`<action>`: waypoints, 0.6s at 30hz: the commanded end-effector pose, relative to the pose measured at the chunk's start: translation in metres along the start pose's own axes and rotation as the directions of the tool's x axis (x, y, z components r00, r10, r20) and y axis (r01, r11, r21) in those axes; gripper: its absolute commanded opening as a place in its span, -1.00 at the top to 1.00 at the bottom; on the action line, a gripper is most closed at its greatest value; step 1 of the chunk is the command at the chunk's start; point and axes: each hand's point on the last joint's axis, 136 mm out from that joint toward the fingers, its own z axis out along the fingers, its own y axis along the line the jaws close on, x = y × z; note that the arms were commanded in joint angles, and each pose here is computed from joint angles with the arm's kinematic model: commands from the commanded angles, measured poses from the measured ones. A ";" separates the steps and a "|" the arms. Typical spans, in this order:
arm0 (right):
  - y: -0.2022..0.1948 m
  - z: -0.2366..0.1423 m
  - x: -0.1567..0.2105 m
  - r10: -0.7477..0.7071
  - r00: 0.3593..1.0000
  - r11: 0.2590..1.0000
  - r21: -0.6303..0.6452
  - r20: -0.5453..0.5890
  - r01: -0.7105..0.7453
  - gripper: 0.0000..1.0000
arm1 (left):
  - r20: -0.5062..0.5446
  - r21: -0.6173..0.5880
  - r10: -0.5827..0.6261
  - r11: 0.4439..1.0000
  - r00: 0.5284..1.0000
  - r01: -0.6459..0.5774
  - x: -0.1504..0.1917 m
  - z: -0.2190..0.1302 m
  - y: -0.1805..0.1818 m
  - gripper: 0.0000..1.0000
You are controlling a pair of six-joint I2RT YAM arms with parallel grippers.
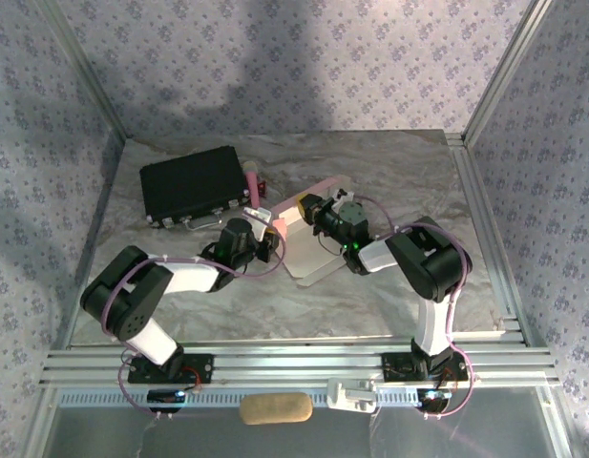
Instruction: Fold the paper box
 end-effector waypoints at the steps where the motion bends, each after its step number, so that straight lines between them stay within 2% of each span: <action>1: -0.025 -0.002 0.008 0.007 1.000 0.998 0.057 -0.017 -0.007 1.00 | 0.087 -0.036 -0.017 0.999 0.996 0.021 -0.025 0.005 0.002 0.46; 10: -0.029 -0.003 0.011 0.014 1.000 0.998 0.060 -0.020 -0.013 1.00 | 0.117 -0.068 -0.032 0.997 0.993 0.040 -0.033 0.008 0.005 0.41; 18: -0.027 -0.004 0.013 0.020 1.000 0.998 0.056 -0.021 -0.018 1.00 | 0.132 -0.123 -0.063 0.989 0.989 0.079 -0.038 0.013 0.007 0.43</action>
